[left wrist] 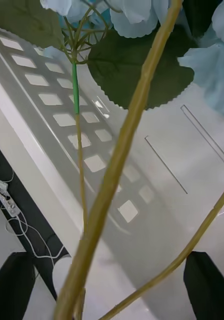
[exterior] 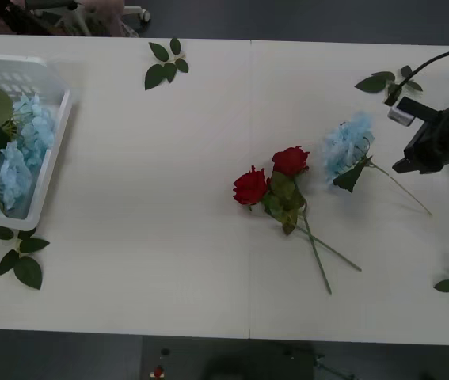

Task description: Put the red flowers into the right box and the blue flowers into the left box

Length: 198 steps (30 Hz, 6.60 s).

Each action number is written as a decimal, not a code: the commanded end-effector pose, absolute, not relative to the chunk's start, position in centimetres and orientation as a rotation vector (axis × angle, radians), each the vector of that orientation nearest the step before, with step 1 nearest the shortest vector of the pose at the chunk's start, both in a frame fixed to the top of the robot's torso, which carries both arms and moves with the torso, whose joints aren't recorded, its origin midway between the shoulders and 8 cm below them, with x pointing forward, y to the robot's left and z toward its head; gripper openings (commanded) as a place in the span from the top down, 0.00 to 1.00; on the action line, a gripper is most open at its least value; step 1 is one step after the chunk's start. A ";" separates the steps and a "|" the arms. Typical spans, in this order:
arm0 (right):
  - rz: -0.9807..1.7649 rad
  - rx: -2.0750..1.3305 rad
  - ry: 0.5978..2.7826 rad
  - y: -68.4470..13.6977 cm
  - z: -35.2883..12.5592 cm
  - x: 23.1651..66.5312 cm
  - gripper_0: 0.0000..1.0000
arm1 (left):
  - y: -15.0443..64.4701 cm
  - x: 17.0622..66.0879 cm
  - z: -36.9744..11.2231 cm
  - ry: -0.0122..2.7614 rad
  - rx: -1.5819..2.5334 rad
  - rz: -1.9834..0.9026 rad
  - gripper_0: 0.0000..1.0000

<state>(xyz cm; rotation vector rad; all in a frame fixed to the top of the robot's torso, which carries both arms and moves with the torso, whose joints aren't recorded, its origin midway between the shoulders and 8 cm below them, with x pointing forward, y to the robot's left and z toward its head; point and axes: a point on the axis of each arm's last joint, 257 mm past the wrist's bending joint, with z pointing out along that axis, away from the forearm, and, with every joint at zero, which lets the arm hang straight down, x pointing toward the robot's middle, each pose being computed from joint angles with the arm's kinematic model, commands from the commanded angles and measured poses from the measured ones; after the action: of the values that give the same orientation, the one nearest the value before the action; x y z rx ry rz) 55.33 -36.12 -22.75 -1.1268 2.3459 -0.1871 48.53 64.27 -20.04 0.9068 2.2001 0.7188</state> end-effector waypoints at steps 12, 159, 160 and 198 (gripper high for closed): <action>-0.267 -1.294 2.260 -32.2 -26.5 56.0 0.17 | 41.1 52.0 -2.7 1.827 1.006 0.045 0.00; 0.120 -0.535 2.655 -19.4 -21.0 53.7 0.11 | 63.7 44.2 -13.0 2.462 0.816 0.314 0.72; 0.085 -0.546 2.655 -19.8 -21.4 53.8 0.11 | 64.1 44.1 -13.3 2.469 0.824 0.335 0.59; -0.039 -0.512 2.649 -16.0 -29.4 55.4 0.52 | 16.2 45.0 -9.8 1.669 0.860 -0.635 0.00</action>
<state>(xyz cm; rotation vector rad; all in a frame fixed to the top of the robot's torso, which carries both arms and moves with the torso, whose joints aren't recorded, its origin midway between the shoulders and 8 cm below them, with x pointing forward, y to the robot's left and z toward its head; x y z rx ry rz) 54.20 -17.09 -31.20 -0.5409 2.6804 -0.0497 47.58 16.32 -8.84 0.7806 1.6486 -0.6674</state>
